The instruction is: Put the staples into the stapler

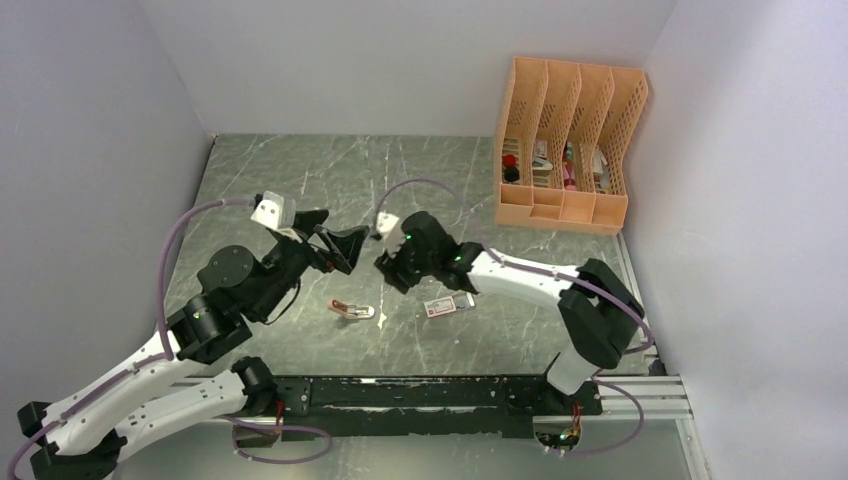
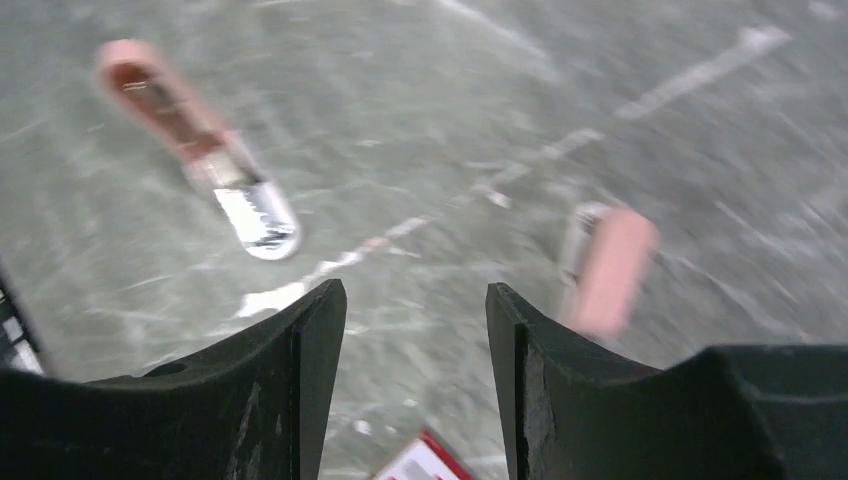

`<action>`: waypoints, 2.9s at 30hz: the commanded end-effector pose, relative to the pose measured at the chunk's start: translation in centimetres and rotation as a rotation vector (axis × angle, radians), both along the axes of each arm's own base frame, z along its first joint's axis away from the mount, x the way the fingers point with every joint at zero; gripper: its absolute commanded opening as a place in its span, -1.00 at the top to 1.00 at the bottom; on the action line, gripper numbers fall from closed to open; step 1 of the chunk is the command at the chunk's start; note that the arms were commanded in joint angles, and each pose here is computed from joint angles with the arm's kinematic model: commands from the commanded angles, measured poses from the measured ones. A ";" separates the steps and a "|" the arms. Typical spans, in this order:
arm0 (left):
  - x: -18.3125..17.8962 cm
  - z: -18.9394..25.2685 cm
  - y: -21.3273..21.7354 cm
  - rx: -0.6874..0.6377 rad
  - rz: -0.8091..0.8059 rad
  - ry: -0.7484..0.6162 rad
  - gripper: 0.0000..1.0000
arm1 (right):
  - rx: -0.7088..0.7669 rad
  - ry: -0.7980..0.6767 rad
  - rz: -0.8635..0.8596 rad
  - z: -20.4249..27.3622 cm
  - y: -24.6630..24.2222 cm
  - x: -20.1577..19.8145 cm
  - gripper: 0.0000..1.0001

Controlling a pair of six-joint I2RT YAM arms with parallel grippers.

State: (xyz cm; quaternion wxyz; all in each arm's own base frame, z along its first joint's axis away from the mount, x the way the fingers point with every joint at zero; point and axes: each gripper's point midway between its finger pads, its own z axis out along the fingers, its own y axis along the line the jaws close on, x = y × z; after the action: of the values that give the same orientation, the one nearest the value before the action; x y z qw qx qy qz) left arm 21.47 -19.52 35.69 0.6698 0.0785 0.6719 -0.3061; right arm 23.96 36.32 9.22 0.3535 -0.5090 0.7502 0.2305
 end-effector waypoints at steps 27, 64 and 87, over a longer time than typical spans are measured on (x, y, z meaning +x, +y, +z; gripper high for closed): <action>0.0 0.0 -0.1 0.032 -0.002 0.021 -0.97 | -0.175 0.103 -0.277 -3.9 -3.3 10.5 -0.05; -0.3 0.0 0.3 0.037 -0.005 0.019 -0.98 | -0.102 0.208 -0.831 -1.7 -6.2 12.7 -0.11; -0.5 0.4 1.5 0.012 0.034 0.032 -0.97 | -0.398 0.057 -0.296 -5.9 -2.4 14.3 -0.57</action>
State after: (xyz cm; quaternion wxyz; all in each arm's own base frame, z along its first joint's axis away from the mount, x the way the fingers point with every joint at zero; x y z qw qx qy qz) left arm 21.14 -18.59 34.92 0.6593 0.0781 0.6893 -0.2898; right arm 38.37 35.02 4.30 0.2743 -0.4191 0.8609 0.0887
